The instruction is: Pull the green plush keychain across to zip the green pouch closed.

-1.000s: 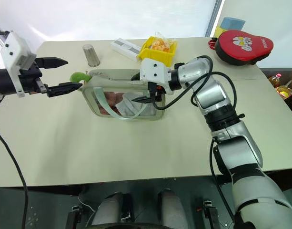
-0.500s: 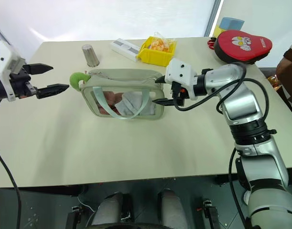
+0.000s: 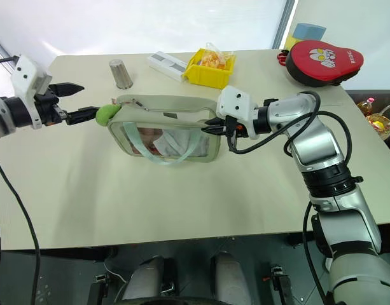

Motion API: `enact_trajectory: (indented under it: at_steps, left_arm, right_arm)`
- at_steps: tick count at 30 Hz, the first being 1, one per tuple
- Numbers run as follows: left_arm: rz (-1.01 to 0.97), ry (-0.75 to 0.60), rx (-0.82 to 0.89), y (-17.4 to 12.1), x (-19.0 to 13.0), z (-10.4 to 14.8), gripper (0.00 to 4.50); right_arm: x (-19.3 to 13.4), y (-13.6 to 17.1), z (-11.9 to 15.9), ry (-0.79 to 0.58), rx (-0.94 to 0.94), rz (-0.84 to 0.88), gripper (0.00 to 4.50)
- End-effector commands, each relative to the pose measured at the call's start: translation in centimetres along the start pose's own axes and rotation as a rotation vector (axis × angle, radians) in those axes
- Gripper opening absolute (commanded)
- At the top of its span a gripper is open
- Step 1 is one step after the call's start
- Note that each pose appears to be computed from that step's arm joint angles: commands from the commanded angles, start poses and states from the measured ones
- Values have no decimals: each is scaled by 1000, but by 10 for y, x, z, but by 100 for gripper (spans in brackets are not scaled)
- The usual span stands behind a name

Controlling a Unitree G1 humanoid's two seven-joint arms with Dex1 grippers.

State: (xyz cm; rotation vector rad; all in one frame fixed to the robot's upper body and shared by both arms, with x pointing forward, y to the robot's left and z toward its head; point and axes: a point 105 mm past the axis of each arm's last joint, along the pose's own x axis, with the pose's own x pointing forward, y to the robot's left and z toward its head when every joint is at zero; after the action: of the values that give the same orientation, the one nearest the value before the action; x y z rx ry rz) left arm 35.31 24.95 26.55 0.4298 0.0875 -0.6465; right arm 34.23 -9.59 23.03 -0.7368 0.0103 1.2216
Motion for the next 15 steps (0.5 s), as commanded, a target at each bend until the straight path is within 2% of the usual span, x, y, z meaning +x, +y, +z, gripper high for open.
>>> enact_trajectory:
  at_steps: [1, 5, 8, 13, 15]
  left_arm:
    - [63, -33, 80, 17, -19, 27, 450]
    - [58, -46, 103, 19, -25, 42, 450]
    - [-41, -66, 101, -7, -19, 53, 450]
    - [-109, -21, 66, -30, -12, 38, 450]
    - [-79, 10, 59, -28, -9, 24, 450]
  right_arm:
    - [-2, -1, 8, -14, -31, -6, 2]
    - [-2, -3, 7, -10, -36, -9, 2]
    - [0, -5, 8, -12, -44, -11, 2]
    - [3, -8, 9, -15, -51, -12, 2]
    - [4, -8, 10, -17, -54, -13, 2]
